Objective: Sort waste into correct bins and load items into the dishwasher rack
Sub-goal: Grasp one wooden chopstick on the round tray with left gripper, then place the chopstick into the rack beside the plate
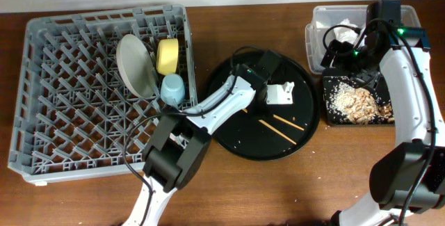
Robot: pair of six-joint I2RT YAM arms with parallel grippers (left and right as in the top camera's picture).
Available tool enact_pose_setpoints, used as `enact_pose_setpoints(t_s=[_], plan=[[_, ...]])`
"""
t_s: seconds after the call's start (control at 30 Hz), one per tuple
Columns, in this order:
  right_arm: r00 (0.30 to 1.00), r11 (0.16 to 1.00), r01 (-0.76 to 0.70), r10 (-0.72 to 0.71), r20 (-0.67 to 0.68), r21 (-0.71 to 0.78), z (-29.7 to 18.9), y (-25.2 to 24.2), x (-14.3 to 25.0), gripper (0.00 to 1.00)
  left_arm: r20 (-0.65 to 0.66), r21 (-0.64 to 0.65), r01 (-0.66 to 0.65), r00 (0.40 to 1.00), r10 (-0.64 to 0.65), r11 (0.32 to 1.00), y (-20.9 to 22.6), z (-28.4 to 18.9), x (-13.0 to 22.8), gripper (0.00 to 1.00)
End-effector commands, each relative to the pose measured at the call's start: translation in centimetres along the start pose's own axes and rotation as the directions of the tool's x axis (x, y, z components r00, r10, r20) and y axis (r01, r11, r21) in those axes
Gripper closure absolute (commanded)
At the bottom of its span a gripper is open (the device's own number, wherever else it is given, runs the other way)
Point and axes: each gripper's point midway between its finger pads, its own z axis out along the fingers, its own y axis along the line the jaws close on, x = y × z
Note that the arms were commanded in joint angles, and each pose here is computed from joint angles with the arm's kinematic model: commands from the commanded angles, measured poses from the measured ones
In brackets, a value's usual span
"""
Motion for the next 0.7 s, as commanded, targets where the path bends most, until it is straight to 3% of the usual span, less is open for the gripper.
enact_pose_setpoints(t_s=[0.0,0.1,0.13,0.17,0.2,0.33,0.43,0.5,0.6,0.67], plan=[[1.0,1.0,-0.012,0.011,0.012,0.008,-0.3,-0.2,-0.2,0.02,-0.023,0.017,-0.063,0.998,0.063,0.998,-0.5,1.6,0.4,0.3],[1.0,1.0,-0.013,0.013,0.004,0.011,-0.3,-0.2,0.0,0.02,-0.043,0.032,-0.078,0.996,0.079,0.996,-1.3,3.2,0.5,0.47],[1.0,1.0,-0.013,0.013,0.004,0.011,-0.3,-0.2,0.0,0.01,-0.042,0.035,-0.079,0.996,0.081,0.996,-1.5,3.2,0.4,0.79],[1.0,1.0,-0.012,0.012,0.006,0.01,-0.3,-0.2,0.0,0.02,-0.041,0.041,-0.081,0.996,0.082,0.996,-1.7,3.2,0.3,0.96],[1.0,1.0,-0.012,0.012,0.006,0.011,-0.3,-0.2,0.0,0.02,-0.044,0.063,-0.079,0.996,0.081,0.995,-2.1,3.1,0.5,1.0],[1.0,1.0,-0.013,0.013,0.002,0.012,-0.3,-0.3,0.1,0.02,-0.081,0.054,-0.07,0.994,0.074,0.996,-2.0,3.0,1.1,1.0],[1.0,1.0,-0.013,0.013,0.002,0.011,-0.3,-0.3,0.1,0.02,-0.152,-0.115,0.043,0.987,-0.061,0.992,1.5,0.9,1.5,1.0],[1.0,1.0,-0.013,0.013,0.002,0.011,-0.3,-0.3,0.1,0.01,-0.105,-0.178,0.134,0.983,-0.154,0.975,3.5,-1.9,0.4,1.0],[1.0,1.0,-0.013,0.013,0.003,0.011,-0.3,-0.2,0.1,0.02,0.02,-0.257,0.355,0.932,-0.362,0.899,7.1,-6.9,0.1,1.0],[1.0,1.0,-0.013,0.013,0.002,0.011,-0.3,-0.3,0.1,0.02,0.107,-0.278,0.582,0.81,-0.577,0.764,9.6,-9.2,2.3,1.0]])
